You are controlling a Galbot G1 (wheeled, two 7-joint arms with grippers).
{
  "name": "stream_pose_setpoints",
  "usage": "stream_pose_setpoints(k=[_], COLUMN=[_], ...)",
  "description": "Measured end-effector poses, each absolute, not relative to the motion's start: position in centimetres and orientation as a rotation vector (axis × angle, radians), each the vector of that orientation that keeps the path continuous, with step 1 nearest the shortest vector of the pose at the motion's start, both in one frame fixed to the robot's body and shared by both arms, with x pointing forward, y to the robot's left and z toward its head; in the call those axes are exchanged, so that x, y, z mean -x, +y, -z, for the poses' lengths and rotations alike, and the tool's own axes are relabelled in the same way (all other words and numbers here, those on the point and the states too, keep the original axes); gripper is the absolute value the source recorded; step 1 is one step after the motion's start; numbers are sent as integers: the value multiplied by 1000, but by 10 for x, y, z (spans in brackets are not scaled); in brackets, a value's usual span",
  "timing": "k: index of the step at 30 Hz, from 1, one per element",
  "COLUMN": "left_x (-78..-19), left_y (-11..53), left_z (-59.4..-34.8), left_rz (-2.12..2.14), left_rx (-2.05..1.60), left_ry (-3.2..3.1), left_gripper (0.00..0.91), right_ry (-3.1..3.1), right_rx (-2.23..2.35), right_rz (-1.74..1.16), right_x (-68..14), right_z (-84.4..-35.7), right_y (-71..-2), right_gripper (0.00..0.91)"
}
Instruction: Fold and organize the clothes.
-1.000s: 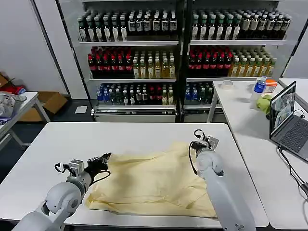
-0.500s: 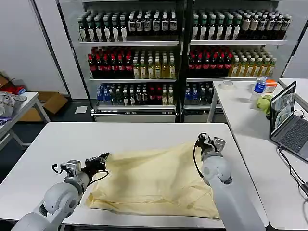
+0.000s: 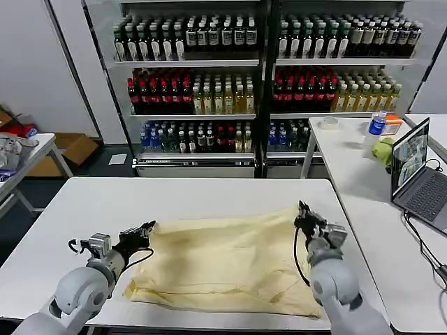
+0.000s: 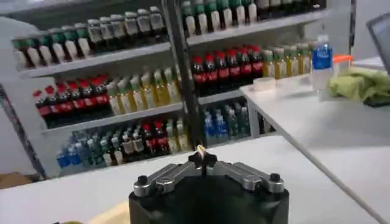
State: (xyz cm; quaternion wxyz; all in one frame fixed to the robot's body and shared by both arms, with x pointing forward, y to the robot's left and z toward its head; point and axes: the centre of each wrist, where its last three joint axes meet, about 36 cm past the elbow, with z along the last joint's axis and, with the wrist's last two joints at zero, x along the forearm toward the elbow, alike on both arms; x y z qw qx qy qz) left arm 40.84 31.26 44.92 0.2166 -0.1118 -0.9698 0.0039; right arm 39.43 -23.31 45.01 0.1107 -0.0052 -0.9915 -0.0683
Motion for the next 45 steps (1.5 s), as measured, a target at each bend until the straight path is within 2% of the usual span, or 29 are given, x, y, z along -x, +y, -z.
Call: stream_pose_setpoints(k=[17, 34, 35, 36, 37, 38, 39, 45], left_x=[-363, -336, -336, -336, -336, -336, -336, -335], left_y=[316, 318, 318, 318, 317, 317, 316, 310], left_z=[-448, -421, -419, -417, -416, -414, -412, -409], left_rz=[12, 71, 77, 83, 89, 94, 101, 124], left_rx=[295, 259, 256, 253, 250, 248, 245, 240], left_ry=[-2661, -2592, -2591, -2590, -2589, -2587, -2586, -2588], left_gripper=[20, 20, 40, 121, 484, 484, 907, 907], right_ry=[-2854, -2747, -2741, -2736, -2729, -2724, -2719, -2711], right_rx=[12, 27, 29, 30, 33, 32, 31, 10], right_rz=[132, 78, 74, 70, 66, 63, 59, 25], right_x=[-313, -291, -291, -291, -291, -292, -292, -290], right_z=[-445, -426, -425, -423, -422, -421, -421, -418], right_y=[-239, -230, -229, -229, -228, -227, -226, -222], right_gripper=[0, 0, 0, 141, 574, 826, 907, 907])
